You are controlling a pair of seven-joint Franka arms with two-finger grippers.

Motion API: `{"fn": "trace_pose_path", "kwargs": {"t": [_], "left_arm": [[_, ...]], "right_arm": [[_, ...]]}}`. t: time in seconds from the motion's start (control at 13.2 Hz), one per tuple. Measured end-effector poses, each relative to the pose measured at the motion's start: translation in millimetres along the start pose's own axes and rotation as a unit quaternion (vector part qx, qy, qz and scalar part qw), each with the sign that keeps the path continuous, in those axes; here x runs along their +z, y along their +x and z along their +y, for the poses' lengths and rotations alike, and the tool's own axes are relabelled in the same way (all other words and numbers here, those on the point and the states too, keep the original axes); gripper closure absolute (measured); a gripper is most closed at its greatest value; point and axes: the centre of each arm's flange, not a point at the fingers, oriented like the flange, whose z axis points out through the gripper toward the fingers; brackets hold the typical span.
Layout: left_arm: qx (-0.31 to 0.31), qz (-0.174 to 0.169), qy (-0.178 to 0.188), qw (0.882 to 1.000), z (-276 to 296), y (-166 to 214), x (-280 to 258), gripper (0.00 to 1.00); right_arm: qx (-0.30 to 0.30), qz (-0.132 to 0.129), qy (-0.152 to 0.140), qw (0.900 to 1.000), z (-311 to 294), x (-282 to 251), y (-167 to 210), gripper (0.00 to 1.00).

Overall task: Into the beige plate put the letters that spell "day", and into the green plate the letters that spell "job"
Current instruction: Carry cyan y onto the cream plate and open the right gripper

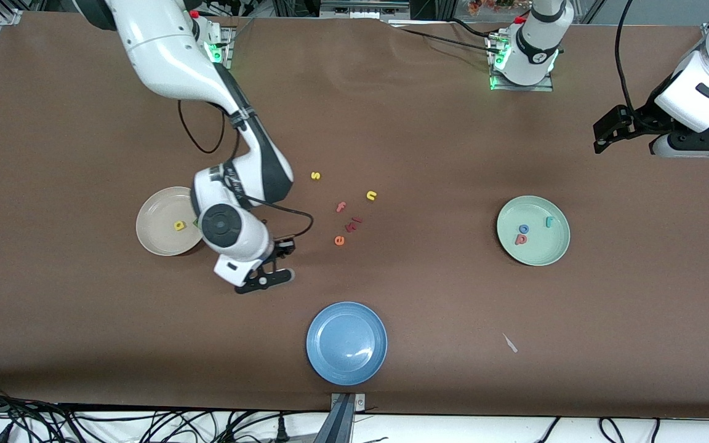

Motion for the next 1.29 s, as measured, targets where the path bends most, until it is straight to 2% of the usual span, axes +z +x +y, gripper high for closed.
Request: {"fn": "trace_pose_path", "kwargs": {"t": [0.3, 0.76, 0.91, 1.06, 1.29], "left_arm": [[0.000, 0.000, 0.000, 1.000, -0.2, 0.0, 0.1, 0.00], [0.000, 0.000, 0.000, 1.000, -0.6, 0.1, 0.1, 0.00], [0.000, 0.000, 0.000, 1.000, -0.6, 0.1, 0.1, 0.00], [0.000, 0.000, 0.000, 1.000, -0.6, 0.1, 0.1, 0.00], [0.000, 0.000, 0.000, 1.000, -0.6, 0.1, 0.2, 0.00]], "right_arm": [[-0.025, -0.002, -0.001, 1.000, 93.7, -1.8, -44.2, 0.64], [-0.028, -0.029, -0.004, 0.999, 187.2, 2.4, -140.9, 0.64], [-0.021, -0.038, -0.007, 0.999, 214.2, 11.9, -158.0, 0.64], [-0.012, -0.036, -0.009, 0.999, 224.1, 11.0, -158.4, 0.49], [-0.004, -0.025, -0.009, 1.000, 214.6, -8.8, -140.4, 0.18]]}}
